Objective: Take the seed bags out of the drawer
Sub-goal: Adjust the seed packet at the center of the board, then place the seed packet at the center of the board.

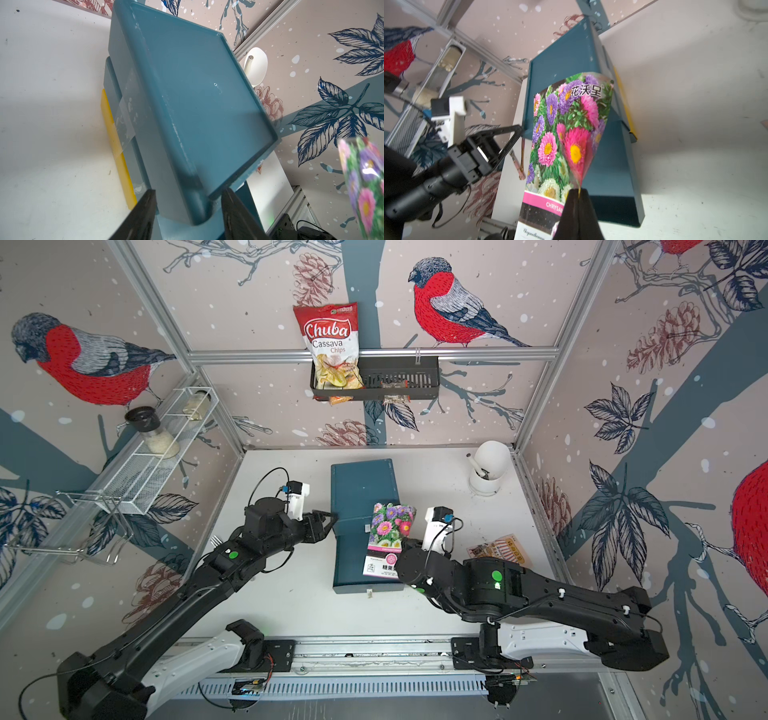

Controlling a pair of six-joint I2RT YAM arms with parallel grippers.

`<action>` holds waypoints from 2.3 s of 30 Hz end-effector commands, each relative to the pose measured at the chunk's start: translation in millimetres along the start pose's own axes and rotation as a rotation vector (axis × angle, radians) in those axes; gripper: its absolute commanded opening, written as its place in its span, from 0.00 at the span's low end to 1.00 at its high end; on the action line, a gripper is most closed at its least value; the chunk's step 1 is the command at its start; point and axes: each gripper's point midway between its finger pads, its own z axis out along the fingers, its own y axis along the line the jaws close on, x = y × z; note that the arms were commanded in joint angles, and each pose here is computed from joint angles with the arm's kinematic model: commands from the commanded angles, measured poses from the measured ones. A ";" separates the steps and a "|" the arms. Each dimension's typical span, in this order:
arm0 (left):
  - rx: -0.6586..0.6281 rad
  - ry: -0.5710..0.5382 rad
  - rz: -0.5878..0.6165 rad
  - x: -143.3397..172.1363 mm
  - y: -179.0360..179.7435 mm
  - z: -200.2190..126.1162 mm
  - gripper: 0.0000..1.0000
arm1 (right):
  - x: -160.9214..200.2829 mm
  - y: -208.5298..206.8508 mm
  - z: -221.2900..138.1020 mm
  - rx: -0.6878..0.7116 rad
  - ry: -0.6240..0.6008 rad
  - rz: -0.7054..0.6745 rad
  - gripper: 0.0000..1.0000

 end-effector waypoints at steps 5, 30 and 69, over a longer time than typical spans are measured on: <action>0.018 -0.026 -0.016 -15.2 -11.4 -9.3 0.57 | -41.3 -72.0 3.0 0.215 -0.141 0.105 0.00; -0.044 -0.124 -0.264 -32.4 31.0 -26.2 0.73 | 8.0 -270.1 157.8 0.373 0.083 0.431 0.00; 0.050 -0.122 -0.179 -34.6 10.4 -34.5 0.62 | 3.3 -319.6 151.4 0.516 0.048 0.476 0.13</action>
